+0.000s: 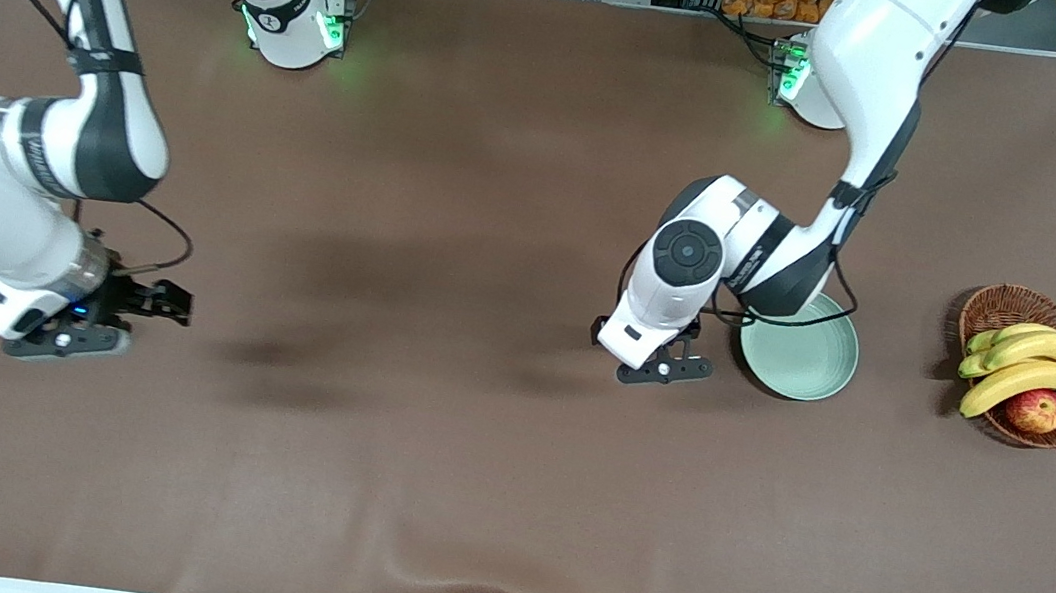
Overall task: Collect all strawberries into plate
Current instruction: 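Grasp the strawberry with the left gripper while the right gripper grasps another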
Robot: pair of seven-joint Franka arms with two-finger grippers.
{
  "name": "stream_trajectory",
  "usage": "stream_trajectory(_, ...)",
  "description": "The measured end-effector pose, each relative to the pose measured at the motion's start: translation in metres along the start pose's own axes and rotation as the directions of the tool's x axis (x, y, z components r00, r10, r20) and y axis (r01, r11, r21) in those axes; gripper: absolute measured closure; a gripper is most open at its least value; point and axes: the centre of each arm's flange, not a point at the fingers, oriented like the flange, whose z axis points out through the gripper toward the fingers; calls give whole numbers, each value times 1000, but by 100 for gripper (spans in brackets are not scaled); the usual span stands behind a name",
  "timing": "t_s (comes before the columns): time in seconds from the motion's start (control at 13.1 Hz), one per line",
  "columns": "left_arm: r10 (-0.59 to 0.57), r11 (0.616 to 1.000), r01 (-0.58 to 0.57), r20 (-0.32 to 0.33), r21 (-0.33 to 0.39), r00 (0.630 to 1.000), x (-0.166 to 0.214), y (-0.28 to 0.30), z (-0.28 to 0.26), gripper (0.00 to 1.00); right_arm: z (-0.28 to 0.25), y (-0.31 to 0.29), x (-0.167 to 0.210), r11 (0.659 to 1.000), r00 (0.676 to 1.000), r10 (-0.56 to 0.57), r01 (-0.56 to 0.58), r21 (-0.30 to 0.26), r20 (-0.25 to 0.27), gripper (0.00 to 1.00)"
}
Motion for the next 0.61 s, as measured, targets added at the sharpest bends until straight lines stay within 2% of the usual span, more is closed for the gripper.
stream_trajectory(0.3,-191,981,191,13,25,981,-28,22,34,0,4,60,-18,999,1000,9,-9,-49,13,0)
stream_trajectory(0.61,-268,963,266,18,51,963,-25,16,51,0,32,90,-28,998,999,52,-51,-46,12,0)
